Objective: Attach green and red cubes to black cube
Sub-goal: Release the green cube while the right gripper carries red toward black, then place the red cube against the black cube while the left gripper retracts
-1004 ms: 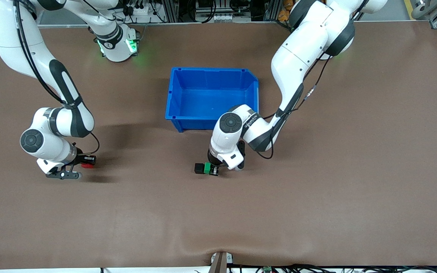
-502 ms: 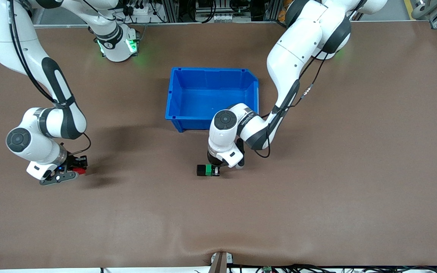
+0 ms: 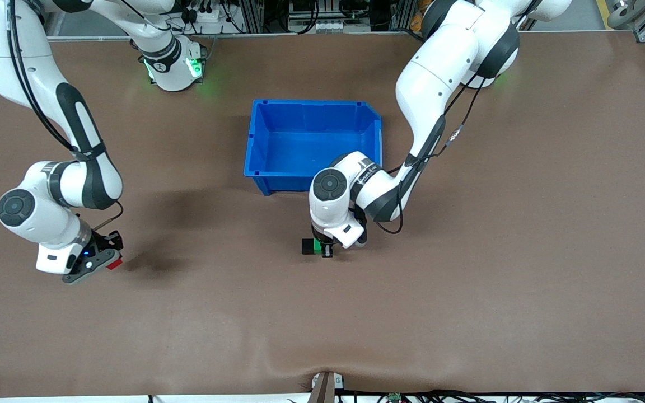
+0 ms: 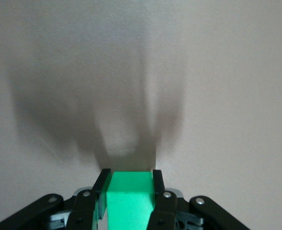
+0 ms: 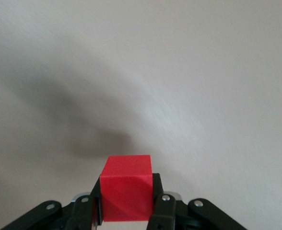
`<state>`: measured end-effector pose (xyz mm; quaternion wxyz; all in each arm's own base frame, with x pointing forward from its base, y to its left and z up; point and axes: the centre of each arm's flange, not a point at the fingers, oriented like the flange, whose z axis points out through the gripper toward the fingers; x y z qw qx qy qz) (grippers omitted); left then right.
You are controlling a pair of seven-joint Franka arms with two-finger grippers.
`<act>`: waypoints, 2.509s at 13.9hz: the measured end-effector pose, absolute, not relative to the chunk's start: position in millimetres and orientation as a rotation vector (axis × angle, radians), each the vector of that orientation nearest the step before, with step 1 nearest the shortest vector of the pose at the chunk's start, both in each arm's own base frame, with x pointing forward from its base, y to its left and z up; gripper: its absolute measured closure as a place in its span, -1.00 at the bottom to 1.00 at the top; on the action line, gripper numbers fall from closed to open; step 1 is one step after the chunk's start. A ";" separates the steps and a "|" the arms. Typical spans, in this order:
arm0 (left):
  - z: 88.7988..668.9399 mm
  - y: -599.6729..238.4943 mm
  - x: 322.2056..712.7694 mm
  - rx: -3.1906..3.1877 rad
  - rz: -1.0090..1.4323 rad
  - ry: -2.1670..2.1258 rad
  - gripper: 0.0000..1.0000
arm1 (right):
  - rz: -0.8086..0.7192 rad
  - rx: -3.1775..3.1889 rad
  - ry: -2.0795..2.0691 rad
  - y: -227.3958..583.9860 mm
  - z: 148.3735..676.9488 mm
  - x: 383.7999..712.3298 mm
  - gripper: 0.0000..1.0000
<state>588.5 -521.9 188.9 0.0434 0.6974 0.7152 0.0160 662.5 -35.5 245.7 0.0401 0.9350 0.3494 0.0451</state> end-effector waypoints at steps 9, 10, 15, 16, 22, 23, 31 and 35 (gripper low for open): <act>212.6 -520.7 588.9 2.305 0.032 2.044 -0.59 | 0.262 2.556 1.877 142.7 243.7 663.0 0.21; 231.1 -516.4 592.0 2.350 0.037 2.009 -0.77 | 0.274 2.489 1.980 160.7 242.9 659.7 0.21; 361.4 -458.9 611.3 2.649 0.045 1.748 -1.00 | 0.306 2.139 2.358 244.4 239.4 643.8 0.21; 385.2 -442.3 614.6 2.706 0.040 1.688 -1.00 | 0.318 2.091 2.398 257.3 238.0 644.5 0.21; 497.7 -346.8 618.8 2.986 -0.020 1.293 -1.00 | 0.356 2.039 2.462 316.6 220.0 645.2 0.21; 513.8 -328.0 616.9 3.047 -0.049 1.190 -1.00 | 0.347 2.081 2.438 322.7 217.5 642.5 0.21; 624.2 -182.9 605.6 3.141 -0.078 0.869 -1.00 | 0.277 2.230 2.329 354.8 202.5 641.6 0.21; 649.2 -100.0 599.1 3.175 -0.085 0.684 -1.00 | 0.294 2.247 2.316 366.1 194.8 646.4 0.21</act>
